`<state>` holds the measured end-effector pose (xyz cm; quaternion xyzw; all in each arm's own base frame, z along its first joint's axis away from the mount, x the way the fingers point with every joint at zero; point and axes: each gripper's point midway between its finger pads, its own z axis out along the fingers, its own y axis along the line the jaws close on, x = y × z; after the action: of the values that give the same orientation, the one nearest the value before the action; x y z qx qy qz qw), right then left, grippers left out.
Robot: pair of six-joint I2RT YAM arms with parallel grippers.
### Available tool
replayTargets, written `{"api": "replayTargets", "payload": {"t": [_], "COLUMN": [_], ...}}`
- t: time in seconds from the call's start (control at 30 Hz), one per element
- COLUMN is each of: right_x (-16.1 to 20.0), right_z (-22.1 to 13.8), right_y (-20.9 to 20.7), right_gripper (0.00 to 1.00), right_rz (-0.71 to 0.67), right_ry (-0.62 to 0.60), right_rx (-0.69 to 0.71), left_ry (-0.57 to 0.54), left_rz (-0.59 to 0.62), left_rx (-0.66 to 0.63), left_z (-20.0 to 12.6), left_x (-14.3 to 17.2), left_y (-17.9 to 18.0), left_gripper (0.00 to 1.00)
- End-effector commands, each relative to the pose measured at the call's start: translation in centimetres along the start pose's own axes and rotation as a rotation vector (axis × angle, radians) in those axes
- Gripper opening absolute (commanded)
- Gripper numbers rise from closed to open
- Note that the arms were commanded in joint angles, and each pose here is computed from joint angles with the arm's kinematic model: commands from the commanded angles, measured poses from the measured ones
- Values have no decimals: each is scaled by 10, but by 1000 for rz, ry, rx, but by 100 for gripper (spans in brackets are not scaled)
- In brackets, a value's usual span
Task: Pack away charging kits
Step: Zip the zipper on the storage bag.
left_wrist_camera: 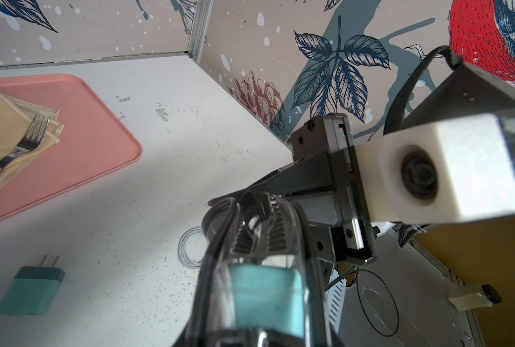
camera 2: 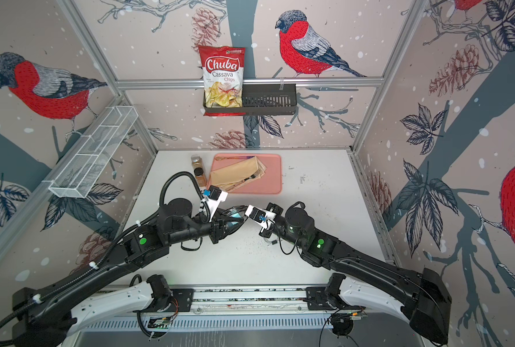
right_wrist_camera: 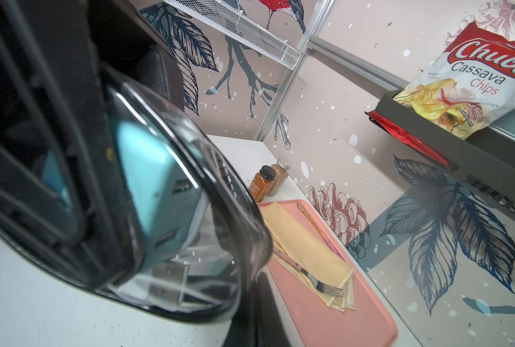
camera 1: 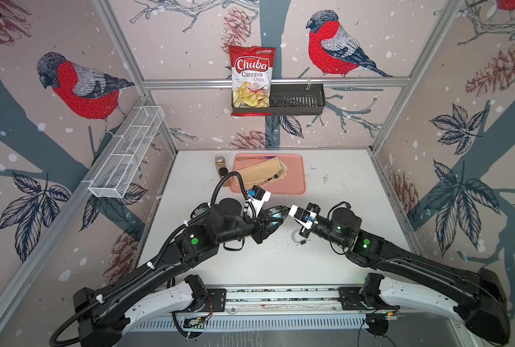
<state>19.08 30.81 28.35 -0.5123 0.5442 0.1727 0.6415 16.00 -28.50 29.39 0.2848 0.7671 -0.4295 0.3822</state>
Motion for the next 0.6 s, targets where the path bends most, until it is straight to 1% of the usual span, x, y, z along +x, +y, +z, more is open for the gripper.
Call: {"api": "replayTargets", "payload": {"t": [0.0,0.13,0.27,0.33,0.47,0.57], "right_x": [-41,-42,-41,-43,-52,-56], "right_z": [-12,-23,-37,-39,-38,-36], "right_y": [-44,-38,-39,-41,-43,-51], "right_gripper": [0,0,0,0,0,0], "right_rz": [-36,-26,24,43,46,46], "right_ry": [-126,-165,-210,-216,-215,-208], "right_rx": [182,166,185,185,161,187], "left_ry": [217,153,73,80,134,165], "left_rz": [-69,-60,-56,-59,-72,-79], "left_rx": [15,4,18,30,82,96], "left_z": [-8,-18,-30,-29,-19,-13], "left_x": [53,41,28,29,39,46], "left_y": [1,0,-6,-8,-13,-13], "left_gripper": [0,0,0,0,0,0]}}
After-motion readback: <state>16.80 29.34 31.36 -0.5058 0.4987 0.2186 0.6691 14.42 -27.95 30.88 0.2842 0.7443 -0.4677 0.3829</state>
